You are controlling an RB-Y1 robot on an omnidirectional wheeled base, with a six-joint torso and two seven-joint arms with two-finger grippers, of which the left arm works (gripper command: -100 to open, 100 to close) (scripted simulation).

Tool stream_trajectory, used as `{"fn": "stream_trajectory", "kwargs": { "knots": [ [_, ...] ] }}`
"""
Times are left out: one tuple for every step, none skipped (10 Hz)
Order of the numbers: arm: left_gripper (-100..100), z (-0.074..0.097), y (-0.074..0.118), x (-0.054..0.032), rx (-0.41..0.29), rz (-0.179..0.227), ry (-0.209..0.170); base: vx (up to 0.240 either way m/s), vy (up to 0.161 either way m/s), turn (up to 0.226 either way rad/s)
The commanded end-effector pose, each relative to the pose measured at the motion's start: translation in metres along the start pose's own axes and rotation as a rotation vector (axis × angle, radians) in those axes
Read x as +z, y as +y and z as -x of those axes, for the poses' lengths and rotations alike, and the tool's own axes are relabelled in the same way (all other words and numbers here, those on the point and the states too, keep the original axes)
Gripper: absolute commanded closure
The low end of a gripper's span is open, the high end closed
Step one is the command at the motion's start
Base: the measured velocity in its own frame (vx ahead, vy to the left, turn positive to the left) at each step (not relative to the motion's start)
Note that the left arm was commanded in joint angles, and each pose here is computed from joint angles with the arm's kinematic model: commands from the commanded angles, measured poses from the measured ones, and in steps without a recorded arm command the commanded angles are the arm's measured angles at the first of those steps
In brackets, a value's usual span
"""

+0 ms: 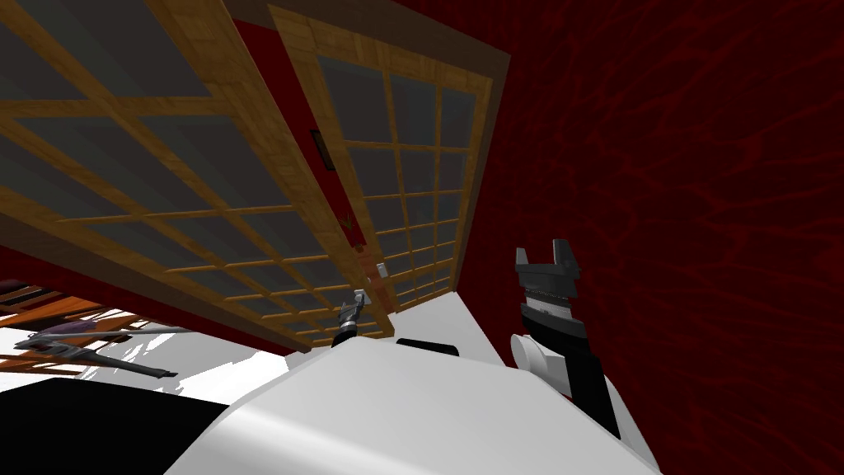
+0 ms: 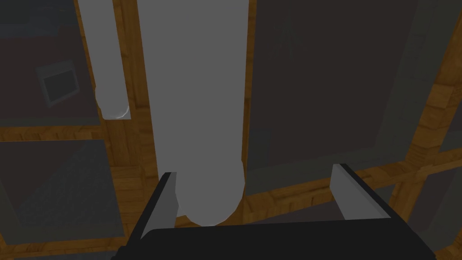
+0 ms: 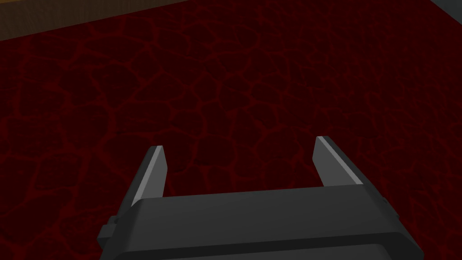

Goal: Pull the door open

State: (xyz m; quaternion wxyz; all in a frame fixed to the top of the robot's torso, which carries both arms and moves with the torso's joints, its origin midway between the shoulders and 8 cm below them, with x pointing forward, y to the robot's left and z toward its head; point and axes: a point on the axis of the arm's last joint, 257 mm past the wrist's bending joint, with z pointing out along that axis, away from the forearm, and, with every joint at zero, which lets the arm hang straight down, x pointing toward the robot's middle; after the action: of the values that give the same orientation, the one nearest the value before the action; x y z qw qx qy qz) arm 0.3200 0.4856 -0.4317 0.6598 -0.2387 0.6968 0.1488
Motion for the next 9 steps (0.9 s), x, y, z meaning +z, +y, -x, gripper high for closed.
{"fn": "stream_trajectory", "kwargs": {
  "knots": [
    [100,0.0006,-0.0009,0.0010,-0.032,-0.002,-0.002,-0.009,-0.031,-0.073],
    [100,0.0008,-0.0012,0.0014,-0.044,-0.002,-0.002,-0.027,-0.023,-0.066],
    [100,0.0013,-0.0020,0.0023,-0.074,-0.004,-0.003,-0.031,0.006,-0.041],
    [100,0.0017,-0.0028,0.0030,-0.097,-0.005,-0.004,-0.033,0.019,-0.036],
    [100,0.0020,-0.0035,0.0037,-0.120,-0.006,-0.005,-0.038,0.009,-0.042],
    [100,0.0024,-0.0042,0.0044,-0.144,-0.007,-0.006,-0.036,0.007,-0.026],
    [100,0.0028,-0.0049,0.0051,-0.167,-0.008,-0.007,-0.036,0.010,-0.032],
    [100,0.0032,-0.0057,0.0058,-0.193,-0.010,-0.008,-0.035,0.006,-0.041],
    [100,0.0036,-0.0068,0.0067,-0.225,-0.011,-0.009,-0.039,0.011,-0.038]
  ]
}}
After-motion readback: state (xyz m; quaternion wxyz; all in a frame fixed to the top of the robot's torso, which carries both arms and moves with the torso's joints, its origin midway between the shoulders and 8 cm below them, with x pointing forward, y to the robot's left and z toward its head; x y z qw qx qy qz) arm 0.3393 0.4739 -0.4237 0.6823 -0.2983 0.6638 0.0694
